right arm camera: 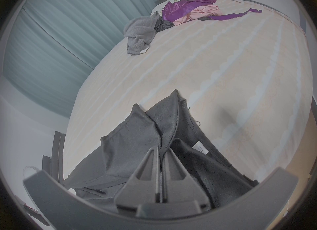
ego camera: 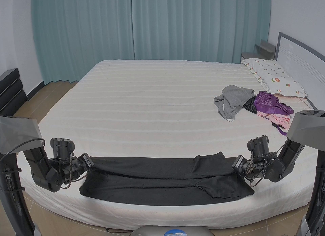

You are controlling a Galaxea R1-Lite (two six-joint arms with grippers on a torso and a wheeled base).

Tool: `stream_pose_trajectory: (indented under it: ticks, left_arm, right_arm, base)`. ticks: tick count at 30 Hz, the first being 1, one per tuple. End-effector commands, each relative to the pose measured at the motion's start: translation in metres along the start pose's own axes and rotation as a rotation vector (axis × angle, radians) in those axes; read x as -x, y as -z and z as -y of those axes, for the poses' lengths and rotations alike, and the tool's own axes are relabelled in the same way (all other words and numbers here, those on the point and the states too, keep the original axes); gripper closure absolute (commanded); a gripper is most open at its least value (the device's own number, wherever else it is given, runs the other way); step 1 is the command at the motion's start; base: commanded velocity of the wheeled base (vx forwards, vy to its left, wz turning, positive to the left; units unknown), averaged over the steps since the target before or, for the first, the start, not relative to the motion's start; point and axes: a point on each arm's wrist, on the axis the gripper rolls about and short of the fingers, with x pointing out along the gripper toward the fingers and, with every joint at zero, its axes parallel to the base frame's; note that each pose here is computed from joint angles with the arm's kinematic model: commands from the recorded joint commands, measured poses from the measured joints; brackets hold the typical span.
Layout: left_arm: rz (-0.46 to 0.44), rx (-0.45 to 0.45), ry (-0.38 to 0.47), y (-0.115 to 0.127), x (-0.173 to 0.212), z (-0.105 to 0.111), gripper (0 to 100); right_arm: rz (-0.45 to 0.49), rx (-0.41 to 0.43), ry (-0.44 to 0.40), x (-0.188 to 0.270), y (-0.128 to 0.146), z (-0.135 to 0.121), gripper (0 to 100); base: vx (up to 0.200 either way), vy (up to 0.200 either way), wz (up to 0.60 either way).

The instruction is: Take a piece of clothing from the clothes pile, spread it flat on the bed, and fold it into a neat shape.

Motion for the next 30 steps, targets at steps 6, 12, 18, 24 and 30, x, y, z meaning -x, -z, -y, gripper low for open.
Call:
stream_pose_trajectory:
  ticks: [6, 12, 18, 24, 30]
  left_arm:
    - [-0.003, 0.001, -0.003, 0.001, -0.001, -0.001, 100]
    - [-0.005, 0.001, -0.005, 0.001, -0.001, -0.001, 100]
    - [-0.005, 0.001, -0.005, 0.001, -0.001, -0.001, 100]
    - [-0.005, 0.002, -0.005, 0.001, 0.001, -0.001, 100]
    - [-0.005, 0.002, -0.005, 0.002, 0.001, -0.001, 100]
  right_arm:
    - [-0.013, 0.005, 0.006, -0.004, 0.002, 0.000, 100]
    - [-0.022, 0.013, 0.006, -0.006, 0.006, -0.001, 0]
    - [-0.004, 0.011, -0.014, -0.005, 0.003, -0.005, 0]
    - [0.014, 0.011, -0.028, -0.006, -0.001, -0.010, 0]
    - [0.014, 0.021, -0.020, -0.010, -0.001, -0.011, 100]
  base:
    - [0.000, 0.000, 0.00]
    - [0.000, 0.000, 0.00]
    - [0.000, 0.000, 0.00]
    - [0.000, 0.000, 0.00]
    - [0.000, 0.000, 0.00]
